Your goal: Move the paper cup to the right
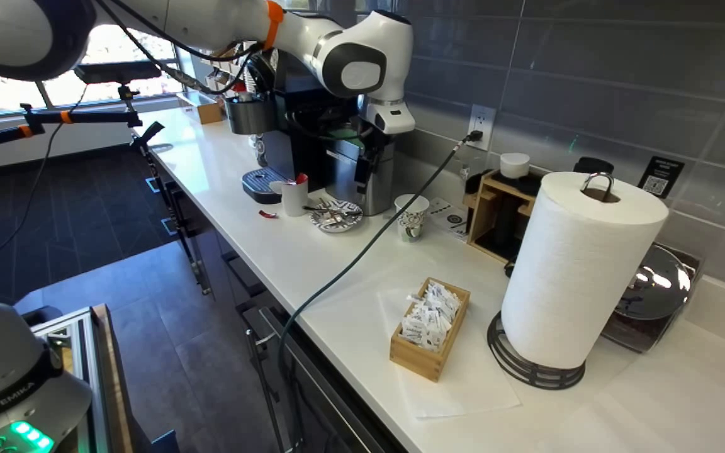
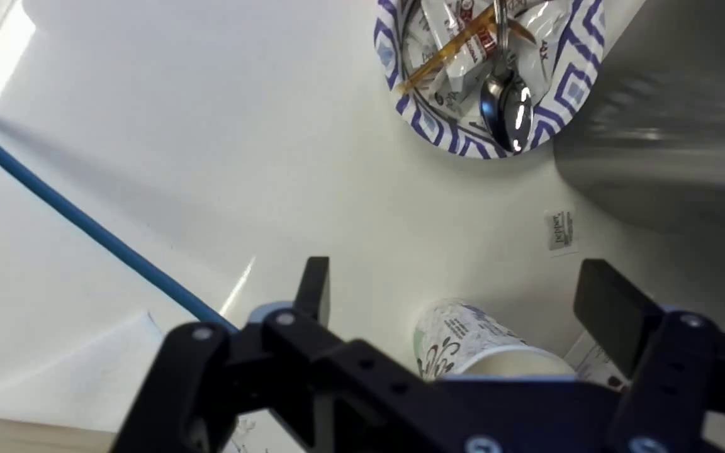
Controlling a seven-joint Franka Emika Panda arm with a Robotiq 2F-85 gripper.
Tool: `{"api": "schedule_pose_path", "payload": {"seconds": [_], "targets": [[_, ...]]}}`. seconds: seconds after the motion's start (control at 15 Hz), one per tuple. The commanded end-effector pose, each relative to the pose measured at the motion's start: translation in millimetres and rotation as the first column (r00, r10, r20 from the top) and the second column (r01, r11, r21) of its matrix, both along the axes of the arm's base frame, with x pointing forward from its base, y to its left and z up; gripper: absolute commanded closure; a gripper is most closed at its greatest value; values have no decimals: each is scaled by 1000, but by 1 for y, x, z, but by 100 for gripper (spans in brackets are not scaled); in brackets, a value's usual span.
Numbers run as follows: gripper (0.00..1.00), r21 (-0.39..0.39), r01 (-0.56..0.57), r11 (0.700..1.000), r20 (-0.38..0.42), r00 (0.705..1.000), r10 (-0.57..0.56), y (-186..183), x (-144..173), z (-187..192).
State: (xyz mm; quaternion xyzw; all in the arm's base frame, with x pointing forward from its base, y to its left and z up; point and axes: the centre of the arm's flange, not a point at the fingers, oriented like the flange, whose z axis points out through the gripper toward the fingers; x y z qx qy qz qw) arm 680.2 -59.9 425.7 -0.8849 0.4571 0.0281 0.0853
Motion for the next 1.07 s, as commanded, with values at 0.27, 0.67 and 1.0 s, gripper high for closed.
{"api": "schedule_pose_path", "payload": {"seconds": [0.27,0.67,1.0], "targets": [[0,1,230,973,-45,972,-230,-27,-8,-27],[0,53,435,899,-89,899,-429,-31,15,-36],[0,46,605,795,-96,795,-600,-30,40,-49]]}}
